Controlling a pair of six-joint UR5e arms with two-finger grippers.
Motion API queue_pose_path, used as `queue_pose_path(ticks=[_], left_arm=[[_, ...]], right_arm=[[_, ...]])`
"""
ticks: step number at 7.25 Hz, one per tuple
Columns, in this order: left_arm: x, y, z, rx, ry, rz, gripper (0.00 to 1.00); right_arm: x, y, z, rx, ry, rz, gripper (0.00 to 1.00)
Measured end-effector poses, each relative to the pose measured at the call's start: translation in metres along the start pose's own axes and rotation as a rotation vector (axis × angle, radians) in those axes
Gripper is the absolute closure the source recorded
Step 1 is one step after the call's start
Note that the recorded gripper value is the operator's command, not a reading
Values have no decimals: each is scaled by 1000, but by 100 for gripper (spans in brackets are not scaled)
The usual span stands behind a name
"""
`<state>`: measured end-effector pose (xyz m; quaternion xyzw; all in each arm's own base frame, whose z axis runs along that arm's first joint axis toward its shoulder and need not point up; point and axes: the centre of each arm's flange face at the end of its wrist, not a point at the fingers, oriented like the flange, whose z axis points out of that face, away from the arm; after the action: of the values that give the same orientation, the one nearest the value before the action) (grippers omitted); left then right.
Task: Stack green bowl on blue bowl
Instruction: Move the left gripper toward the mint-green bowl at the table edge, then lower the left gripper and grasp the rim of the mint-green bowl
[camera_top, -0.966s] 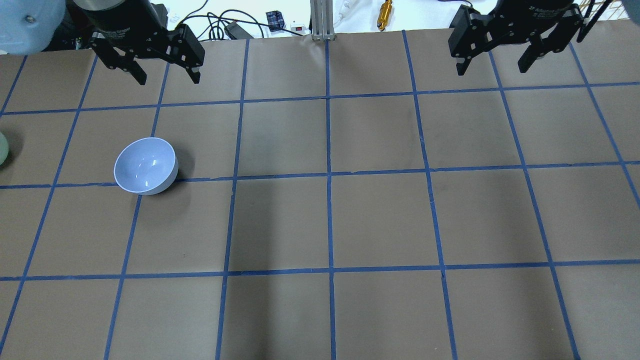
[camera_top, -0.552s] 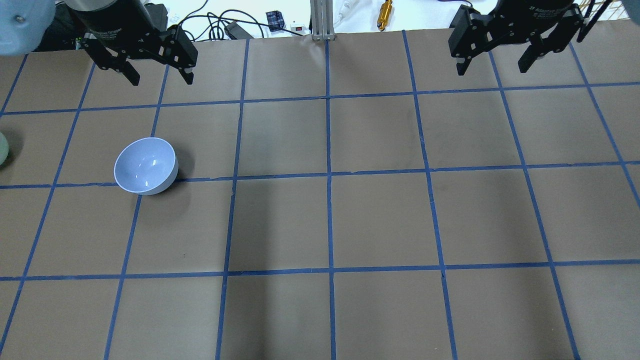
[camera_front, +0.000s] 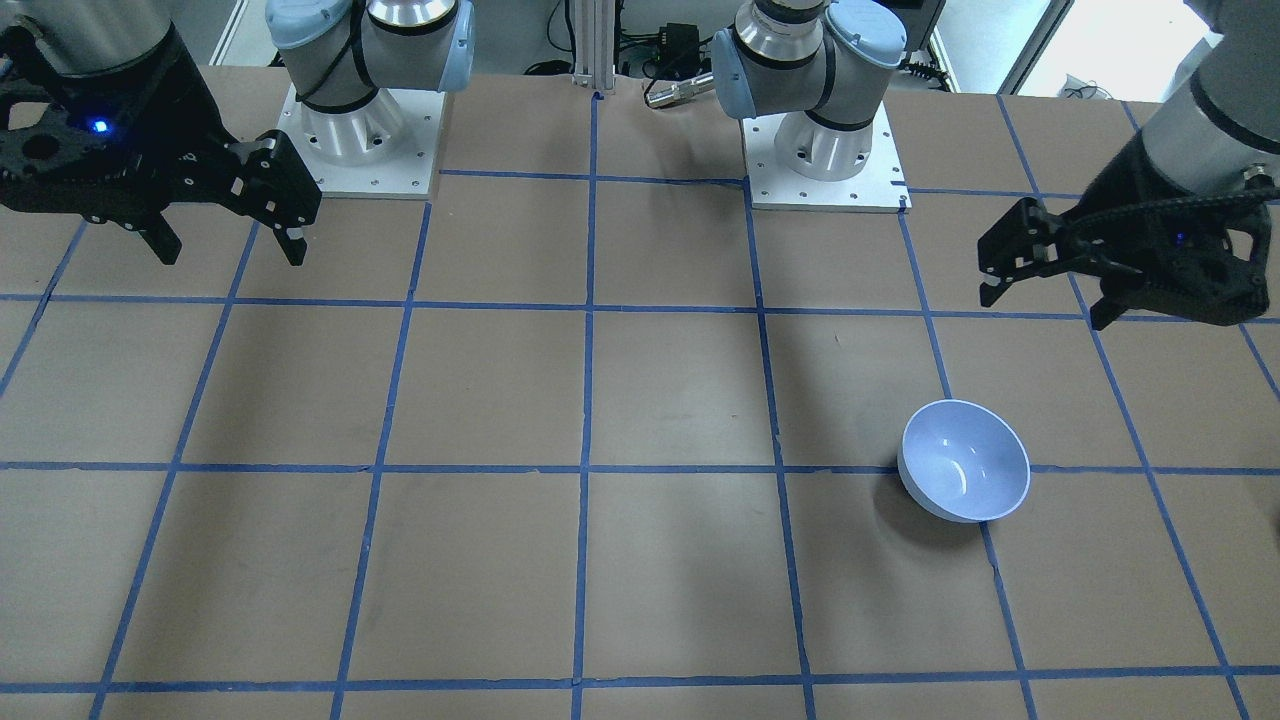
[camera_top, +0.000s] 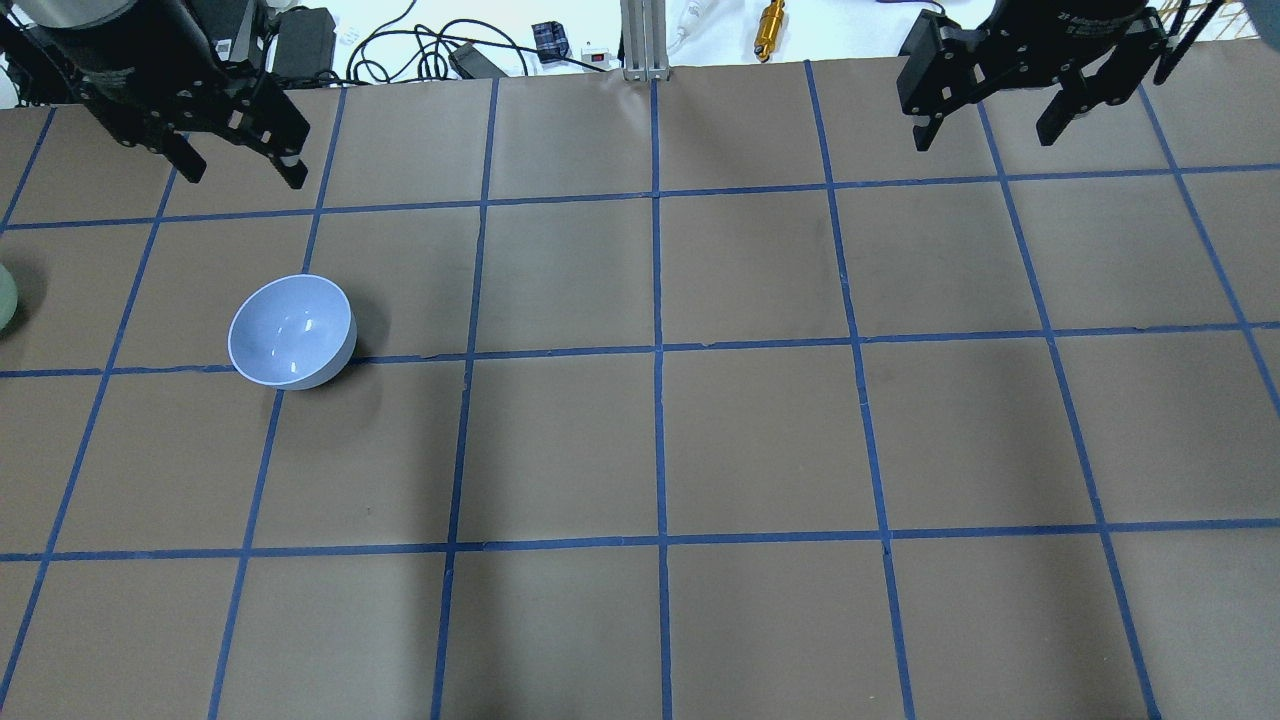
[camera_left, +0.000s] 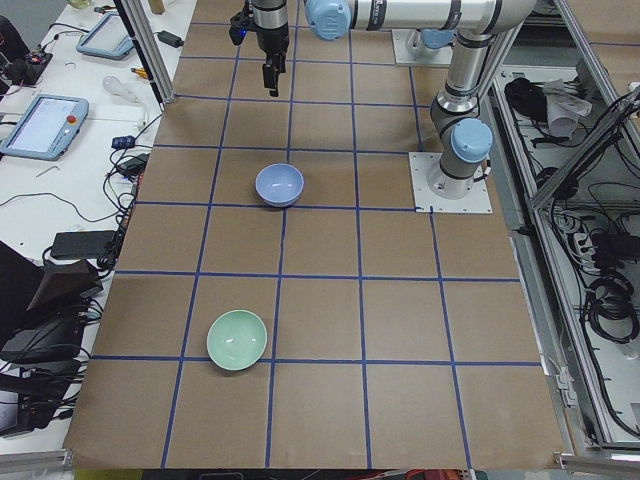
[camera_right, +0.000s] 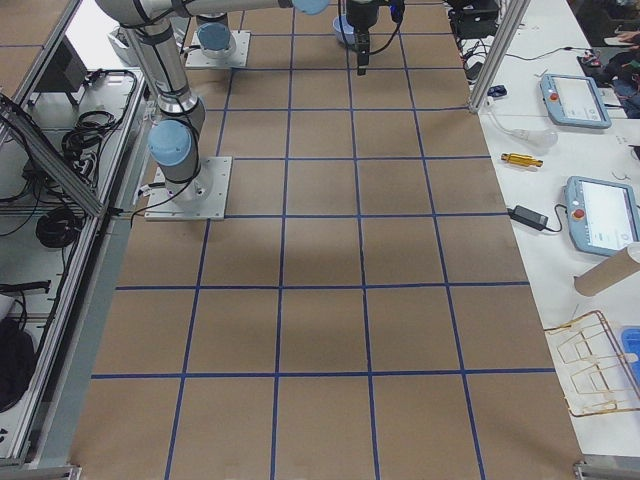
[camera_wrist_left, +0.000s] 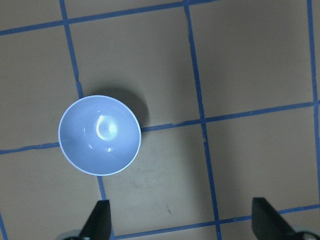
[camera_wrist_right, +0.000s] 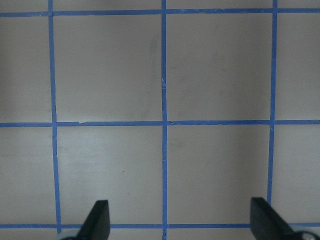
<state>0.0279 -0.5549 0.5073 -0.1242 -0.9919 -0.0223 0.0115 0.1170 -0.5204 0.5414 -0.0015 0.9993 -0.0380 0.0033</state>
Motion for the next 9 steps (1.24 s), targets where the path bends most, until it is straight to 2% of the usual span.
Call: queue_pose_path(ticks=[3, 6, 9], left_arm=[[-177, 50, 39, -11, 28, 271, 0], [-316, 76, 112, -18, -49, 599, 0], [-419, 87, 183, -28, -65, 904, 0]], right_arm=[[0, 0, 0, 0, 1, 0, 0], [0, 0, 0, 0, 2, 0, 0], [0, 0, 0, 0, 0, 0, 0]])
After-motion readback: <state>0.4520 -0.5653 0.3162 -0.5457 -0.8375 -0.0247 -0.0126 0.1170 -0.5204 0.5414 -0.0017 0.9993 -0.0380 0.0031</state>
